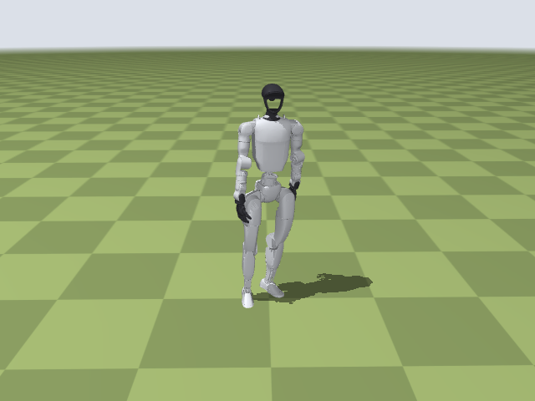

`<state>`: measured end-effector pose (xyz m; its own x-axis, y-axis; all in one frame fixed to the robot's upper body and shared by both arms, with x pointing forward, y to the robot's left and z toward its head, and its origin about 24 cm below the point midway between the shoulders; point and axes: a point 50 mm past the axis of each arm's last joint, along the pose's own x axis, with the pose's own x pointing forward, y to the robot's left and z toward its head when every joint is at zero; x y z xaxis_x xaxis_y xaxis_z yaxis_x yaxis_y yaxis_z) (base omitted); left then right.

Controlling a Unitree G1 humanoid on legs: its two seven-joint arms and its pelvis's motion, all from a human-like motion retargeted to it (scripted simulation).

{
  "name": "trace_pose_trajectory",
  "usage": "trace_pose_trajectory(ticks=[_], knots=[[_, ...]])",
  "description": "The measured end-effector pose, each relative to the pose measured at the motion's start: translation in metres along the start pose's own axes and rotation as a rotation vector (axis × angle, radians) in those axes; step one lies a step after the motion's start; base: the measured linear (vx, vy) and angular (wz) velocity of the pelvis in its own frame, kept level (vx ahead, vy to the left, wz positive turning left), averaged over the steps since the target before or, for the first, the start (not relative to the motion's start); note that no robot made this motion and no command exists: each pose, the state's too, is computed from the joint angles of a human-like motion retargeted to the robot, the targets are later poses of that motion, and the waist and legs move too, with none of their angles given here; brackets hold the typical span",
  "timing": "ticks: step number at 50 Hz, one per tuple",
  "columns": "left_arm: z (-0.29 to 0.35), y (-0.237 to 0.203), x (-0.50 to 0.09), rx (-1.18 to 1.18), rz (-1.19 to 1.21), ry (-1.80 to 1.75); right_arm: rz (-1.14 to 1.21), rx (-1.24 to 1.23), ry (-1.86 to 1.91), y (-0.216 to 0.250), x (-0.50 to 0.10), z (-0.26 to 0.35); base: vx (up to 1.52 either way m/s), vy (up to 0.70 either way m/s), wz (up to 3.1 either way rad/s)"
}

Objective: In place motions

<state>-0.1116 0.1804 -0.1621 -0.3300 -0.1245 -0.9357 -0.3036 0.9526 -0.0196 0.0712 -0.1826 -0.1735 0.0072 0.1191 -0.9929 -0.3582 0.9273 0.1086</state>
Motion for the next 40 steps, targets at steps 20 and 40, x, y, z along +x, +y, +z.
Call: trace_pose_trajectory(ticks=[20,40], knots=[[0.008,0.002,-0.003,-0.042,0.003,0.014,0.049,-0.154,-0.165,0.021,0.001,0.043,0.00,0.00,0.00],[0.270,-0.104,-0.132,0.285,-0.192,-0.859,-0.101,0.313,0.505,0.034,-0.028,-0.193,0.00,-0.01,0.05]])
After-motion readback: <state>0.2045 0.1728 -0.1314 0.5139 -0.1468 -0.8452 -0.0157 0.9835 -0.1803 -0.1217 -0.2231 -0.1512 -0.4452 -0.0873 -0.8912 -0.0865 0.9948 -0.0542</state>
